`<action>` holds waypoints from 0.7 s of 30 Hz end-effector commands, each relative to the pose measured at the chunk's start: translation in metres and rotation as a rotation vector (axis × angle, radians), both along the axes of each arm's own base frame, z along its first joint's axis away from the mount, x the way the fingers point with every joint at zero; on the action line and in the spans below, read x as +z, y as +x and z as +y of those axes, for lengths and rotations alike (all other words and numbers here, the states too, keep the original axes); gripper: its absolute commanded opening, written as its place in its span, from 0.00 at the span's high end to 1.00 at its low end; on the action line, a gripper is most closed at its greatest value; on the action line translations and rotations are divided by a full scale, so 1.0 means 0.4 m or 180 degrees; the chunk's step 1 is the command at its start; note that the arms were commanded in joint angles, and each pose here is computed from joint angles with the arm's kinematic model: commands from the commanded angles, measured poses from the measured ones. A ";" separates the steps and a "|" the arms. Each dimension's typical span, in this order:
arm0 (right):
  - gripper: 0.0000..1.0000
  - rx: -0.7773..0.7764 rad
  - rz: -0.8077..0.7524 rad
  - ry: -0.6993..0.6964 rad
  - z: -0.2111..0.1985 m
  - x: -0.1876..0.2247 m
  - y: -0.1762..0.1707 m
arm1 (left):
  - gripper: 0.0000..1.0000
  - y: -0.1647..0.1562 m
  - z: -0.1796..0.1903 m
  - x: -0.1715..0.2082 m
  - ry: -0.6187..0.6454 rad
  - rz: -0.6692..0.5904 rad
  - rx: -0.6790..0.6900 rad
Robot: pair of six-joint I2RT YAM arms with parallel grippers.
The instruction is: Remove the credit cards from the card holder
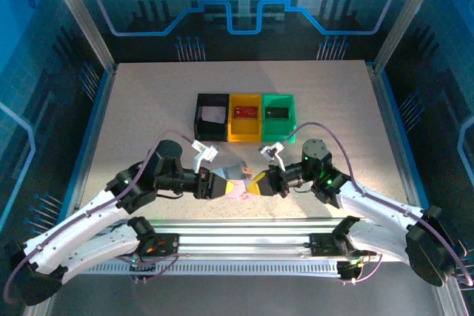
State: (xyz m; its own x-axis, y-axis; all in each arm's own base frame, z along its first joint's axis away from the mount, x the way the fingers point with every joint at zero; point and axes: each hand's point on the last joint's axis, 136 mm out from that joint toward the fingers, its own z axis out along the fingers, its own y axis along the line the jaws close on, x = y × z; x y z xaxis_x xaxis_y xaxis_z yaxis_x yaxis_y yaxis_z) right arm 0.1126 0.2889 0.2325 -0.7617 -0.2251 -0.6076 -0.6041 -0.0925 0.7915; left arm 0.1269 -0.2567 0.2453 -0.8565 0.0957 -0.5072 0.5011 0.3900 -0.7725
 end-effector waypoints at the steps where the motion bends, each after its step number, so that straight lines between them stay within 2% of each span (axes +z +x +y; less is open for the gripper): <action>1: 1.00 0.0051 -0.0120 0.0113 0.011 0.032 -0.002 | 0.63 -0.004 -0.010 0.018 -0.0175 -0.0015 -0.0070; 6: 1.00 0.0054 -0.0100 0.0140 0.014 0.034 0.001 | 0.75 -0.009 -0.011 0.013 -0.0202 0.0014 -0.0093; 11: 1.00 0.0038 -0.0083 0.0152 0.016 0.034 0.006 | 0.97 -0.011 -0.012 0.014 -0.0213 0.0006 -0.0118; 14: 0.99 0.0021 -0.0089 0.0141 0.015 0.033 0.009 | 1.00 -0.005 -0.004 0.014 -0.0113 -0.0064 -0.0067; 17: 0.87 -0.0061 -0.0101 0.0077 0.006 0.024 0.020 | 1.00 0.023 0.019 0.013 0.0101 -0.0166 0.0132; 18: 0.76 -0.0145 -0.0108 0.0020 0.000 0.018 0.031 | 1.00 0.037 0.031 0.014 0.0193 -0.0194 0.0214; 21: 0.53 -0.0583 -0.0177 -0.0307 -0.028 -0.014 0.077 | 1.00 0.087 0.072 0.019 0.0452 -0.0229 0.0471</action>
